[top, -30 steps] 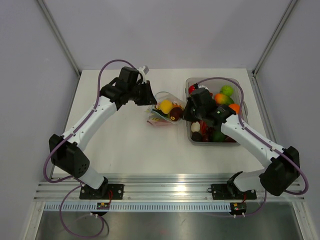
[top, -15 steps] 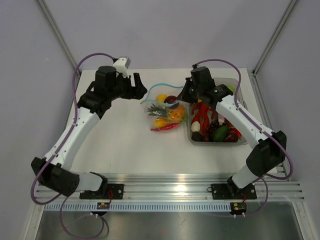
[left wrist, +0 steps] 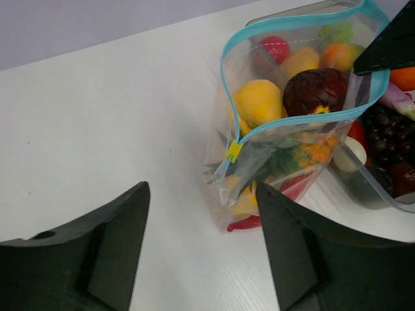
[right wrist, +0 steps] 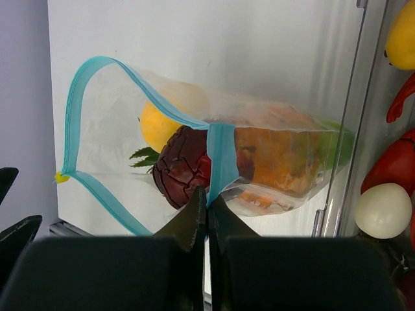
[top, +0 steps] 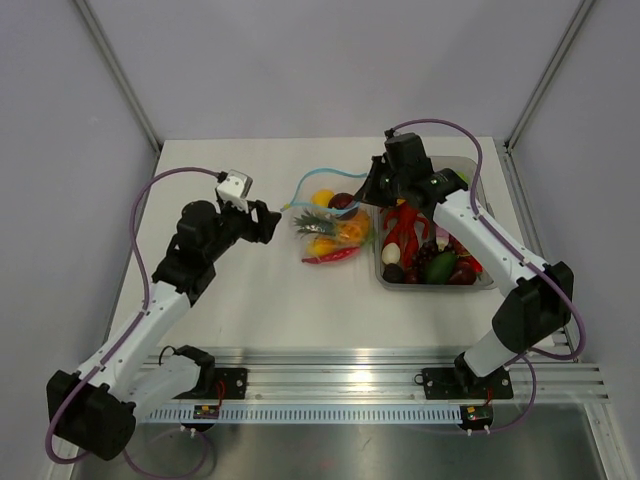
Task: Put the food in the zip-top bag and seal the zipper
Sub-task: Adjust the zipper food storage bag at the center of the board.
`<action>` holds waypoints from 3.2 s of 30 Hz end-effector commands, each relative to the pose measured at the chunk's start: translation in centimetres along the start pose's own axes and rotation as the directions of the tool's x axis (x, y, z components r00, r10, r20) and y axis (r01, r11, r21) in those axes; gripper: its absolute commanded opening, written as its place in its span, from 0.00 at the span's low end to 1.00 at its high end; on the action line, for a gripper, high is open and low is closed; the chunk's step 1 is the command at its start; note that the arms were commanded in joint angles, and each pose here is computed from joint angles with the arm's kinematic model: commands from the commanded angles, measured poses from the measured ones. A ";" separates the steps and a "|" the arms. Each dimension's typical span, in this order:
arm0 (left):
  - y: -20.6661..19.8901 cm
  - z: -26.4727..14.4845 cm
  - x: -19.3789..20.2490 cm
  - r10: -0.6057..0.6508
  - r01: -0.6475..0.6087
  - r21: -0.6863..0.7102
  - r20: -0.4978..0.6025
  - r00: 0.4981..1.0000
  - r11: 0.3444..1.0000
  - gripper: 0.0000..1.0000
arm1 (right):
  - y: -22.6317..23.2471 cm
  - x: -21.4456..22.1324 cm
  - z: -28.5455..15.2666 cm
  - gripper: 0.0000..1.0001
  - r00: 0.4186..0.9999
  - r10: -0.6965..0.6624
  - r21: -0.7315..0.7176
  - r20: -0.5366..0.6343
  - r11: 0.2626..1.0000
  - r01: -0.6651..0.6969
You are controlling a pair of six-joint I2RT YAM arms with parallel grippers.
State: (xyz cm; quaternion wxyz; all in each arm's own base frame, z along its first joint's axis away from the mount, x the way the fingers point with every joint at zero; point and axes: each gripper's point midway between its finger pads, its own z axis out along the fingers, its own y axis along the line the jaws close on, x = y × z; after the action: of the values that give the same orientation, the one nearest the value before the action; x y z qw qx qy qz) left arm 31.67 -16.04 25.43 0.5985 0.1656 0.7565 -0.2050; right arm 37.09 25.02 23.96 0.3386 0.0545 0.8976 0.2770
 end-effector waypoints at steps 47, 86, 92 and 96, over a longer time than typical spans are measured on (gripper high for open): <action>-7.3 1.3 1.1 0.089 -0.148 0.512 0.138 0.986 0.846 0.00 | 3.9 -2.3 -9.0 0.55 0.818 -0.541 -0.053 0.198 0.827 0.560; -6.4 2.7 0.4 0.058 -0.102 0.489 0.105 0.993 0.866 0.00 | 13.7 4.8 -3.0 0.55 0.083 -0.837 -0.433 0.541 -0.193 0.881; -6.1 2.8 0.8 0.070 -0.104 0.492 0.086 0.994 0.864 0.00 | 13.3 5.4 -1.8 0.54 0.094 -0.852 -0.467 0.515 -0.187 0.864; -6.2 2.9 0.6 0.067 -0.097 0.499 0.078 0.995 0.861 0.00 | 13.6 5.5 -1.1 0.52 0.119 -0.855 -0.491 0.505 -0.171 0.854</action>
State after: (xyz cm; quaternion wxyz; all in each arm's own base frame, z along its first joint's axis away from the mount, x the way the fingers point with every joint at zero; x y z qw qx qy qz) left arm 29.91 -22.58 22.00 0.5330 0.3239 0.6828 -0.3805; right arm 31.47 36.55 26.64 0.4078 -0.6853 0.5326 0.2837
